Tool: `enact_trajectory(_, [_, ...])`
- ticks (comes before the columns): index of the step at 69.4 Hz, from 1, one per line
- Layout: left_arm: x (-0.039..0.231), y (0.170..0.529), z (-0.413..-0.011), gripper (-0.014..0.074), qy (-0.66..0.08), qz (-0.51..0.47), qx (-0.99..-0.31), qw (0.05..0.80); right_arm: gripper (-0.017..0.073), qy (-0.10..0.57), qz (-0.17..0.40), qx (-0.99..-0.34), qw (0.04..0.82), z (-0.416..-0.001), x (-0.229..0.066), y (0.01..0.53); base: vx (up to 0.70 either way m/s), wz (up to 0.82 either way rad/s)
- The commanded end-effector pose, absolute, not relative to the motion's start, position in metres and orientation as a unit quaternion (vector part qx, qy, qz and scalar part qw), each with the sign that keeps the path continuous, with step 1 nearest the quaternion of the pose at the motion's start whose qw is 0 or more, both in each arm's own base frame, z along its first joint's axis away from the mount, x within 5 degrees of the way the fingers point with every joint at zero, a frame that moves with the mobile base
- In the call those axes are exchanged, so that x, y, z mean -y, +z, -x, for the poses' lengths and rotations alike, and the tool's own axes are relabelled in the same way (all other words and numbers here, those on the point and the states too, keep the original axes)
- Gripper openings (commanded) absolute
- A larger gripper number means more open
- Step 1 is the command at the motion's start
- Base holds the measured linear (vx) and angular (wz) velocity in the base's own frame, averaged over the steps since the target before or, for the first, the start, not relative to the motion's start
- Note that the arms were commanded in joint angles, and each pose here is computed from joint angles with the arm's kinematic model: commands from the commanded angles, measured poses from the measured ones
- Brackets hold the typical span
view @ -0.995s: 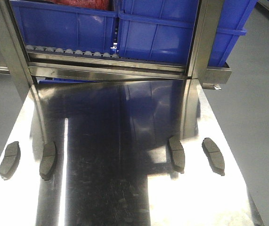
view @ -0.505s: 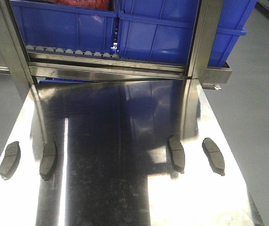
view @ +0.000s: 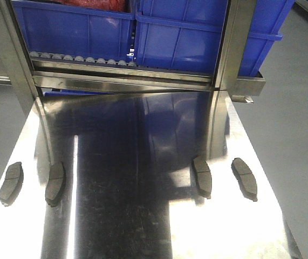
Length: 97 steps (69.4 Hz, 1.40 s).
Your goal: Move and align brake pads A on conveyor
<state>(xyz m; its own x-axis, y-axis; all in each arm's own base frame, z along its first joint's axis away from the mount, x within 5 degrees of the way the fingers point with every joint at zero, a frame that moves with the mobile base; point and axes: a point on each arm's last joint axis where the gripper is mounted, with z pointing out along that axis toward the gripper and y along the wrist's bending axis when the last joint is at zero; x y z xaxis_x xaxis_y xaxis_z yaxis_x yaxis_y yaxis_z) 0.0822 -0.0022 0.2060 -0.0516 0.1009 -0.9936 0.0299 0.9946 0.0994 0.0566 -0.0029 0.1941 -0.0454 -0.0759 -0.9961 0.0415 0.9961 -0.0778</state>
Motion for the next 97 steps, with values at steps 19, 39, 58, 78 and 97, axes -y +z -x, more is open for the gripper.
enact_trajectory(19, [-0.005,0.317,-0.105,-0.0006,0.044,-0.015,-0.781,0.623,-0.0001,-0.049,0.016,-0.692,0.720,-0.056,0.003,0.200,0.00,0.00])
enact_trajectory(39, [-0.005,0.328,-0.111,0.0104,0.044,-0.014,-0.781,0.622,-0.0001,-0.049,0.016,-0.692,0.720,-0.056,0.003,0.200,0.00,0.00])
enact_trajectory(58, [-0.005,0.325,-0.110,0.0594,0.041,-0.010,-0.791,0.611,-0.0001,-0.049,0.016,-0.692,0.720,-0.056,0.003,0.200,0.00,0.00])
enact_trajectory(78, [-0.002,0.321,-0.126,0.0639,0.003,0.014,-0.813,0.582,-0.0001,-0.049,0.016,-0.692,0.720,-0.056,0.003,0.200,0.00,0.00])
enact_trajectory(97, [-0.001,0.318,-0.202,0.0629,-0.029,0.064,-0.879,0.471,-0.0001,-0.049,0.016,-0.692,0.720,-0.056,0.003,0.200,0.00,0.00])
